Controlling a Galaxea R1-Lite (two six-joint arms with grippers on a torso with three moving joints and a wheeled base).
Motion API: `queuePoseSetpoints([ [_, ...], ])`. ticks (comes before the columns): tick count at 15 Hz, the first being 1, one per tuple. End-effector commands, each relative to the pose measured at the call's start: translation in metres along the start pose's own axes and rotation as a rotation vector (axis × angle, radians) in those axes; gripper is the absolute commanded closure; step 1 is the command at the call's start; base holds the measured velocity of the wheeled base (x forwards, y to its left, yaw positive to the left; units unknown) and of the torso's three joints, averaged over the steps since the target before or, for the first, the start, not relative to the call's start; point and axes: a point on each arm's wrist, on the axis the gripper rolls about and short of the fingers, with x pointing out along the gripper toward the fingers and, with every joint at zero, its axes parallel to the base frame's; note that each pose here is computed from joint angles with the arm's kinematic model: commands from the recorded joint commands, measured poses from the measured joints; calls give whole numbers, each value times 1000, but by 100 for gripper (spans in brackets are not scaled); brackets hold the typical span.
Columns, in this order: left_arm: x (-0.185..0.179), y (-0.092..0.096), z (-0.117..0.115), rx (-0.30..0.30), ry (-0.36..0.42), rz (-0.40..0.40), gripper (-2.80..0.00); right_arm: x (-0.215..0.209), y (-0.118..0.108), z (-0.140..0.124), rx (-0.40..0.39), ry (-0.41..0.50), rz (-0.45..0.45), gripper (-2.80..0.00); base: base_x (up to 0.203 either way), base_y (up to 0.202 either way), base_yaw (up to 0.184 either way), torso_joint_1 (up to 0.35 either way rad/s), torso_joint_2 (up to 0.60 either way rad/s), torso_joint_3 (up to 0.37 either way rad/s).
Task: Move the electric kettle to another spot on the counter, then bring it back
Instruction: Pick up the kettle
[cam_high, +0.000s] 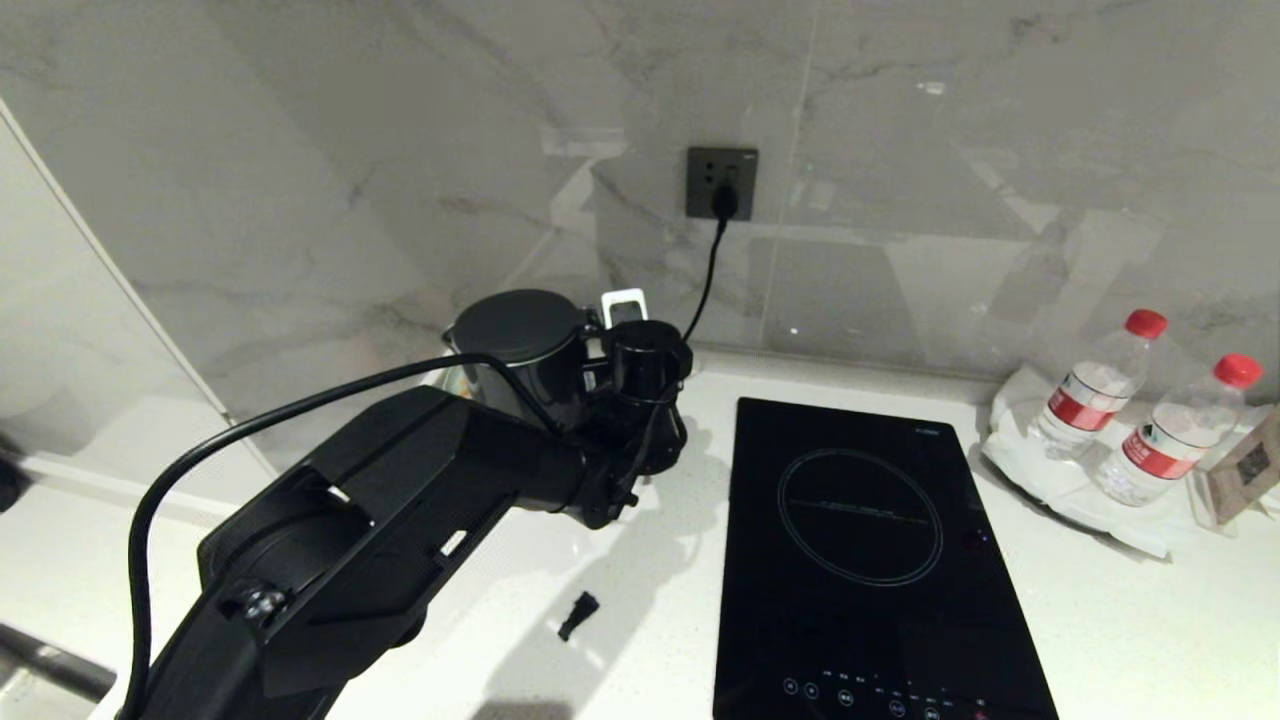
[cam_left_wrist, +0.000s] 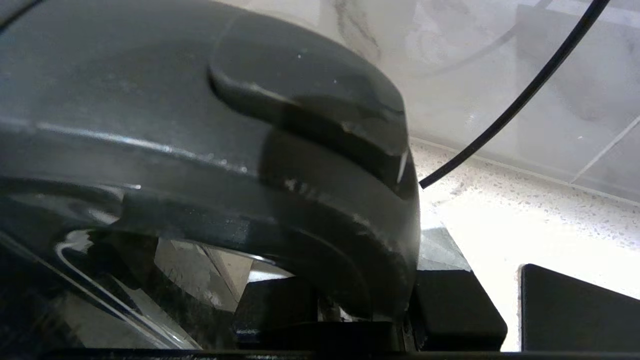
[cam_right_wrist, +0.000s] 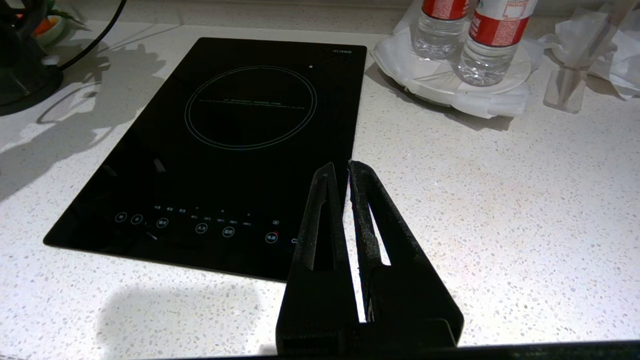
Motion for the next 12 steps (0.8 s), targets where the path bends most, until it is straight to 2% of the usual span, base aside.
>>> queuePoseSetpoints([
  [1, 1, 1, 4, -10, -10, 8, 0, 0, 0, 0, -1, 0, 1, 0, 0, 0, 0, 0, 0, 0],
  [7, -1, 8, 36, -37, -50, 18, 0, 0, 0, 0, 0, 0, 1, 0, 0, 0, 0, 0, 0, 0],
  [12, -1, 10, 45, -24, -68, 20, 0, 0, 0, 0, -1, 1, 0, 0, 0, 0, 0, 0, 0, 0],
])
